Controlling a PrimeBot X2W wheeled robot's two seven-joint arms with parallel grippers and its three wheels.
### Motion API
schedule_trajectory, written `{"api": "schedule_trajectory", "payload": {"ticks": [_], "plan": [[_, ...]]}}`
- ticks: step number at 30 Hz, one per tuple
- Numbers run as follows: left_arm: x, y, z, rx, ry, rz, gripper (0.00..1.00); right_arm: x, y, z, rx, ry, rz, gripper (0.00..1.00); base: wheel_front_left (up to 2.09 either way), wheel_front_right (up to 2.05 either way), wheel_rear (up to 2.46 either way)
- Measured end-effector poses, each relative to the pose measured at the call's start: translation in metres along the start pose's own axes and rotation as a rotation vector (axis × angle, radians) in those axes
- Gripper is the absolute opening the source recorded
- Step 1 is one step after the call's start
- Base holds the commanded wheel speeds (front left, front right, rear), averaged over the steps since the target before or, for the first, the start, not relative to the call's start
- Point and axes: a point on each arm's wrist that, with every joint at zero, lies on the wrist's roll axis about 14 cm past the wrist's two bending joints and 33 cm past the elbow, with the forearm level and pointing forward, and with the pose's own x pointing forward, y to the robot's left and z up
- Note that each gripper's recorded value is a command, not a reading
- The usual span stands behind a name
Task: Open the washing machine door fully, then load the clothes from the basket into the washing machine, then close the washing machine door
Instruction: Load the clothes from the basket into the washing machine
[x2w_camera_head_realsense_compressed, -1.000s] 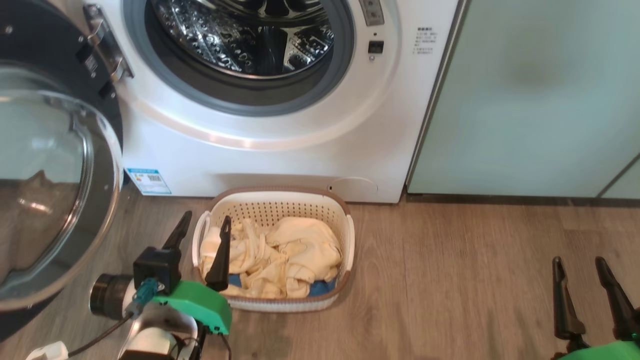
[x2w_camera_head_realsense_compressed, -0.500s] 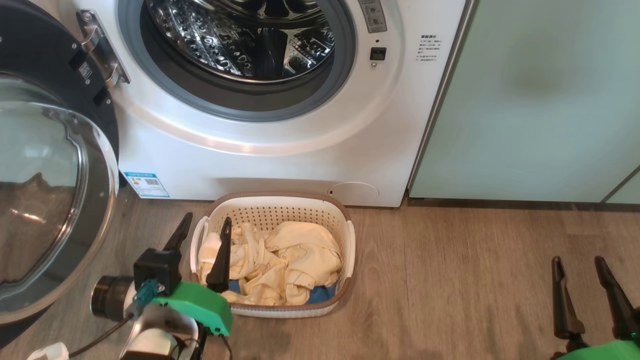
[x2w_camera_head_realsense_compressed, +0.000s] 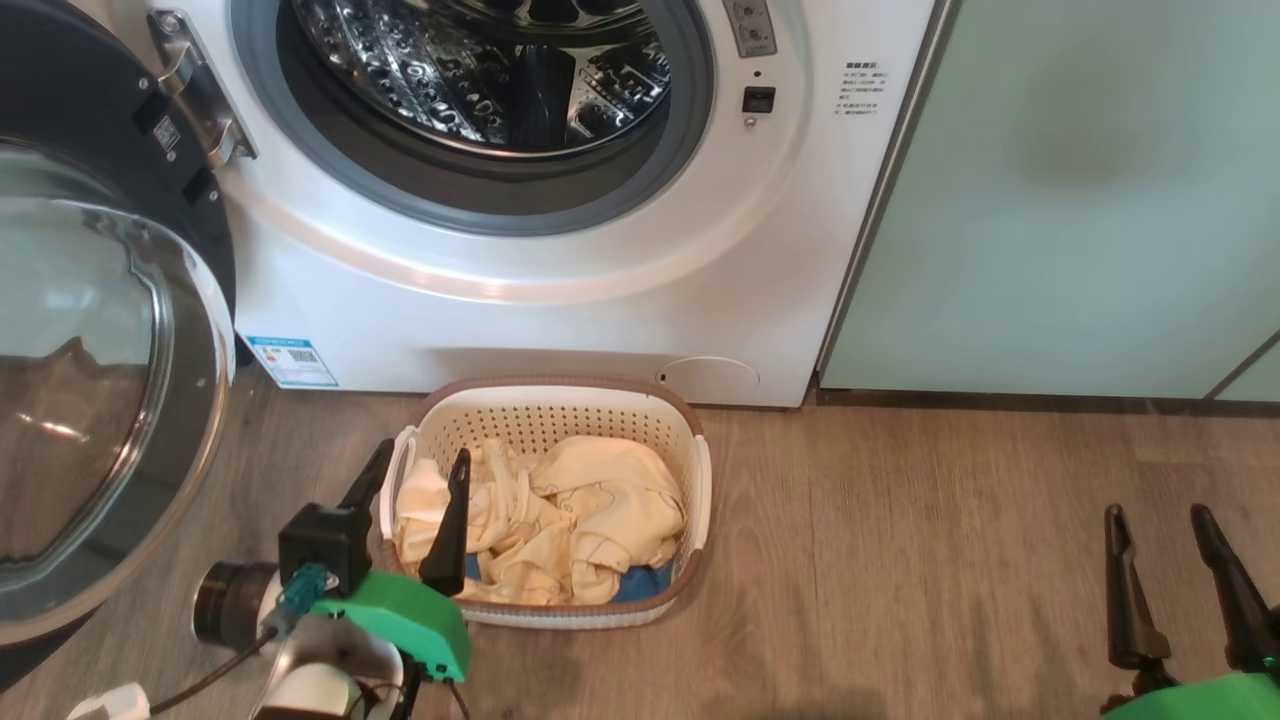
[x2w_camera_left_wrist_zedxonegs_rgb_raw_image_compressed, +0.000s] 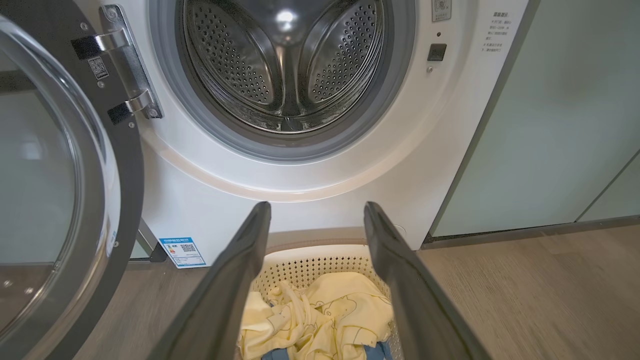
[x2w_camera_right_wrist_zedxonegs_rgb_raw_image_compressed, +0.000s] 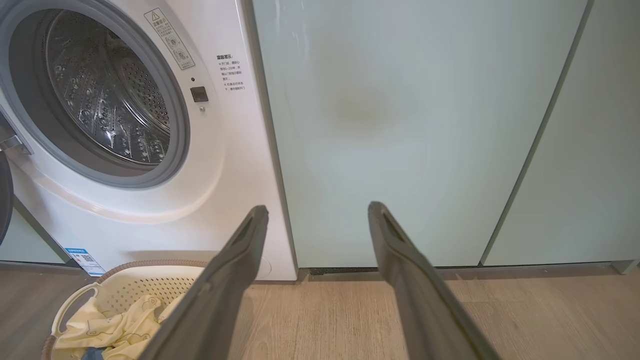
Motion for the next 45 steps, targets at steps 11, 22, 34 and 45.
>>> {"api": "schedule_trajectory", "payload": {"ticks": [11,22,34,45], "plan": [[0.011,-0.006,-0.032,-0.013,0.093,-0.038,1.00,0.005,0.001,-0.010,-0.003,0.032,0.001,1.00,0.00,0.00,0.00],[0.046,-0.020,-0.101,-0.030,0.293,-0.107,1.00,0.032,0.002,-0.024,-0.003,0.067,0.002,1.00,0.00,0.00,0.00],[0.075,-0.043,-0.207,-0.059,0.598,-0.197,1.00,0.072,0.001,-0.056,0.007,0.125,-0.009,1.00,0.00,0.00,0.00],[0.115,-0.070,-0.275,-0.118,0.706,-0.265,1.00,0.107,-0.006,-0.094,0.018,0.177,-0.026,1.00,0.00,0.00,0.00]]}}
